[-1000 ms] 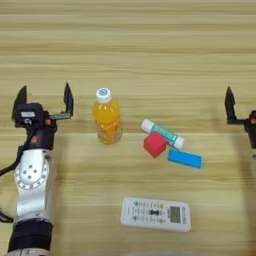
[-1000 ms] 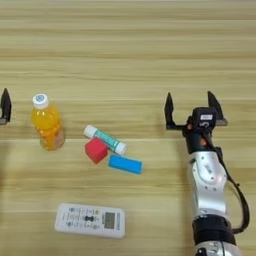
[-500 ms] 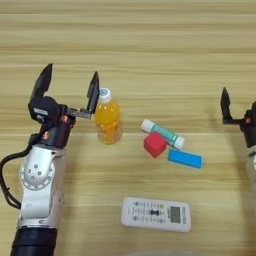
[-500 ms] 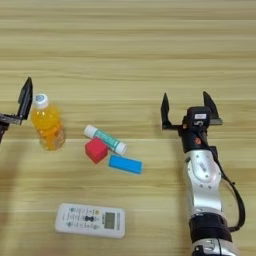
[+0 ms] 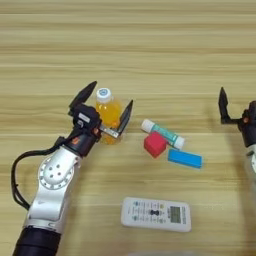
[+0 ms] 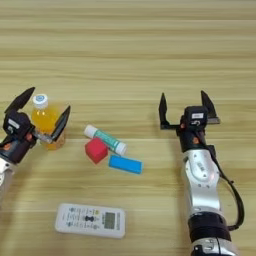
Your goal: Move the objects on the table
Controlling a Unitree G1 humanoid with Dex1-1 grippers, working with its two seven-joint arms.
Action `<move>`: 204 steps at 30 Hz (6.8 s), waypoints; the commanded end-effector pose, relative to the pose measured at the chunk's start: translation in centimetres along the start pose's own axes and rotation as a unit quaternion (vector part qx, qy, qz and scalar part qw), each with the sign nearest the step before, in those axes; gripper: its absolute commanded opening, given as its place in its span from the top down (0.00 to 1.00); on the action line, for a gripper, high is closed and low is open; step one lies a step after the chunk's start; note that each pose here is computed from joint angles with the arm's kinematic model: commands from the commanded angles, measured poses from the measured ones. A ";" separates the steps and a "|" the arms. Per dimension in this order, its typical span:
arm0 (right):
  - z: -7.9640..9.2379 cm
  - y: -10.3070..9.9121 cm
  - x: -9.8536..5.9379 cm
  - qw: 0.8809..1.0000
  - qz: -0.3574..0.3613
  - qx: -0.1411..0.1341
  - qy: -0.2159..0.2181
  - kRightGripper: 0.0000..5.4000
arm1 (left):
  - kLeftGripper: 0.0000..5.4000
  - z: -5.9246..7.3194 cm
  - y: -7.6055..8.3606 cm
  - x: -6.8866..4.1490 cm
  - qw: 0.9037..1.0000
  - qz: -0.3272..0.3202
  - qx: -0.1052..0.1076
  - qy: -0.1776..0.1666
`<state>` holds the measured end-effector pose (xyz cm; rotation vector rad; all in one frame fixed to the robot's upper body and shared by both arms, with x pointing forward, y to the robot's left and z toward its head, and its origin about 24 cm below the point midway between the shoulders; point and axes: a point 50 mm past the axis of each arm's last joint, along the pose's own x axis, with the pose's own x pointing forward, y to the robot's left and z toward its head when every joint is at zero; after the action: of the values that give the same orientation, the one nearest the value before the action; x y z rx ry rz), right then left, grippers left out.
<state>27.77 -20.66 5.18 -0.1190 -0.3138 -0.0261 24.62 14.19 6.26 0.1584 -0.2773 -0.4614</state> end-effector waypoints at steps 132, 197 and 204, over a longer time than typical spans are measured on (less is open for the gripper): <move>0.6 2.4 0.0 0.998 0.063 0.010 -0.005 0.00 | 0.00 6.4 -4.1 -2.3 0.946 -0.211 -0.189 -0.157; 0.5 2.0 0.1 0.855 0.483 0.048 0.184 0.00 | 0.00 -3.2 5.1 -0.3 0.972 0.224 -0.060 0.036; -0.6 3.0 -0.2 0.849 0.486 0.040 0.203 0.00 | 0.00 -3.2 5.1 -0.3 0.972 0.225 -0.062 0.036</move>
<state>27.46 -18.21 4.04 -0.1608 0.2044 0.9564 27.24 19.29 3.85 -0.0071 -0.1884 -0.0181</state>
